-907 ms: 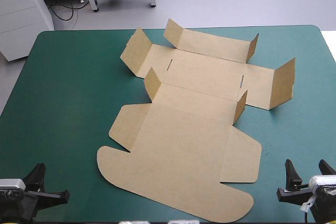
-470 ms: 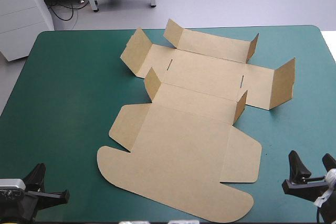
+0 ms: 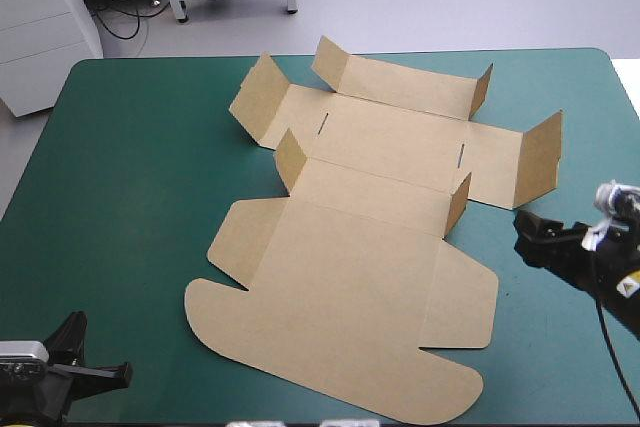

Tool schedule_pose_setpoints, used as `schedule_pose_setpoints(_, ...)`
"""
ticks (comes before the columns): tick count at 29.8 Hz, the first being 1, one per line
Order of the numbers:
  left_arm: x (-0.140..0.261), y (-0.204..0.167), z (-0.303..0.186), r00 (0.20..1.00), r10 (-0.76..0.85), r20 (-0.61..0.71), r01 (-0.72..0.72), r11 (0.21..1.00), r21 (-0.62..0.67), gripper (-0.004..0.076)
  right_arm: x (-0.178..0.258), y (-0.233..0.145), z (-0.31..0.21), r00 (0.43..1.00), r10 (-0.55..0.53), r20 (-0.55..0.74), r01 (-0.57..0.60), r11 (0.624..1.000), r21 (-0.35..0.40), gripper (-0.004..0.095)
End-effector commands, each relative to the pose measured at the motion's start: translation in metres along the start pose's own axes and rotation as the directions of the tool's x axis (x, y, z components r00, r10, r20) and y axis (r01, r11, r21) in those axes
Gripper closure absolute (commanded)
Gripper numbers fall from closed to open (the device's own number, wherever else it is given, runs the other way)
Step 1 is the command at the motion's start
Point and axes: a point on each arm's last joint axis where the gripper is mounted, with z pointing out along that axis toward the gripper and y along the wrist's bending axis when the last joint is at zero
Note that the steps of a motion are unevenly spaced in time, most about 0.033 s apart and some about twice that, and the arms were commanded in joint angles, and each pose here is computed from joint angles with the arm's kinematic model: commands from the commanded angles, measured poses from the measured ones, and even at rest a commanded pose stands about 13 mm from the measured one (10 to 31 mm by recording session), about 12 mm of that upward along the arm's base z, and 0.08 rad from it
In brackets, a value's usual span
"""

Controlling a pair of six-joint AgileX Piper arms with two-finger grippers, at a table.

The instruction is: Fold the box

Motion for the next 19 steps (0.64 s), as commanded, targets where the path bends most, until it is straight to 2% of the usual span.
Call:
schedule_pose_setpoints(1,-0.011,0.0,-0.007,0.994,-0.013,0.111,0.012,1.0,0.013,0.0756,-0.033,0.01,0.02,0.999,0.037,-0.027,-0.038,0.999,-0.039,0.0195)
schedule_pose_setpoints(8,-0.011,0.0,-0.007,0.994,-0.013,0.111,0.012,1.0,0.013,0.0756,-0.064,0.018,0.076,0.975,0.083,-0.204,-0.102,0.991,-0.086,0.0195)
schedule_pose_setpoints(19,-0.011,0.0,-0.007,0.994,-0.013,0.111,0.012,1.0,0.013,0.0756,-0.07,0.008,0.16,0.907,0.154,-0.391,-0.182,0.983,-0.035,0.0197)
